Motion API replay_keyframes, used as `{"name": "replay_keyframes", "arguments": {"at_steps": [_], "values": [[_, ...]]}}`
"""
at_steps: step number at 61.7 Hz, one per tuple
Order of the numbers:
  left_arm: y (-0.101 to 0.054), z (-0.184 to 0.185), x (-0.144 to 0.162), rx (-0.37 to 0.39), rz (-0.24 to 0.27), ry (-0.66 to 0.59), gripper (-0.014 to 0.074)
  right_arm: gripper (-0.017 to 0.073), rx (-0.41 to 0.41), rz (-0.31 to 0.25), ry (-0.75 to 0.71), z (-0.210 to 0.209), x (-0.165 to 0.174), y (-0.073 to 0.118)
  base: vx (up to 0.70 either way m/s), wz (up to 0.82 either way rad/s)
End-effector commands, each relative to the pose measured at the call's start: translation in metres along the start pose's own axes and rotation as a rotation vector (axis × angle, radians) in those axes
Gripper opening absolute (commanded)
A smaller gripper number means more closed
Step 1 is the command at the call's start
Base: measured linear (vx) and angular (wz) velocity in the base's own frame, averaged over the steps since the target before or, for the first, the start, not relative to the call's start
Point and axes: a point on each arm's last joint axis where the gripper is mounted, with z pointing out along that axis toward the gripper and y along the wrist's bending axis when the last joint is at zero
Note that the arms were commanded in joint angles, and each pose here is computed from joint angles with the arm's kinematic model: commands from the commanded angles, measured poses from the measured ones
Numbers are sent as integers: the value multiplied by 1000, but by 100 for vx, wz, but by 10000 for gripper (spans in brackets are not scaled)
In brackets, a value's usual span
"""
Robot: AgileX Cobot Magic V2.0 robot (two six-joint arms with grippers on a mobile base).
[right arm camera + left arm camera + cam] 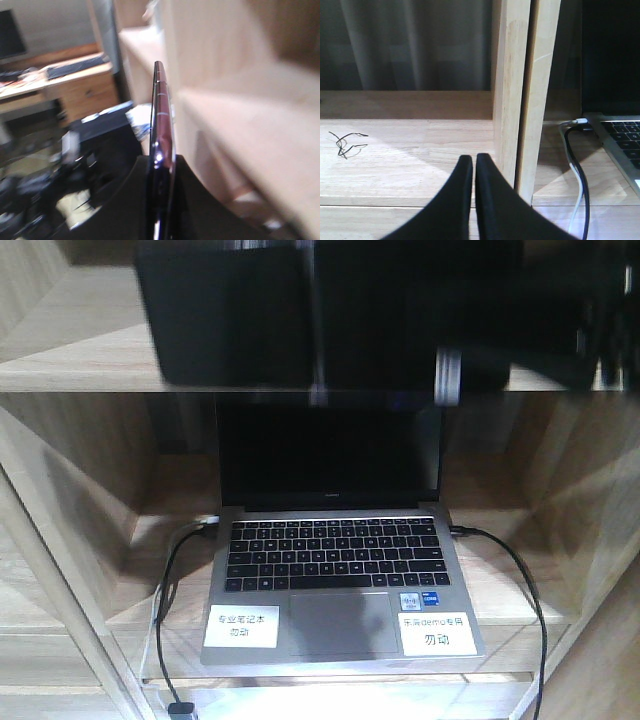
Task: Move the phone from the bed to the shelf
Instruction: 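Raise the right gripper with the phone above the upper shelf board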
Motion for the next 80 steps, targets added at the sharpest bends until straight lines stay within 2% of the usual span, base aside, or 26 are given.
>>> {"name": "replay_keyframes", "arguments": {"at_steps": [1, 18, 28, 34, 39, 47, 52, 67, 80], "values": [[0, 0, -6, -3, -12, -74, 1, -1, 33, -8, -107, -1, -28, -3, 0, 0], [0, 0, -6, -3, -12, -74, 1, -1, 31, -43, -134, 16, -61, -37, 0, 0], [0, 0, -6, -3, -12, -74, 1, -1, 25, -37, -152, 28, -76, -60, 0, 0], [0, 0, -6, -3, -12, -74, 1, -1, 2, -44, -158, 41, -85, -66, 0, 0], [0, 0, -6, -3, -12, -74, 1, -1, -17, -75, -152, 57, -91, -68, 0, 0], [0, 0, -6, -3, -12, -74, 1, -1, 43, -71, -139, 79, -95, -81, 0, 0], [0, 0, -6, -3, -12, -74, 1, -1, 87, -45, -140, 89, -93, -97, 0, 0], [0, 0, -6, -3, -12, -74, 1, -1, 145, 10, -141, 114, -75, -137, 0, 0], [0, 0, -6, -3, -12, -74, 1, -1, 179, 10, -123, 130, -58, -163, 0, 0]]}}
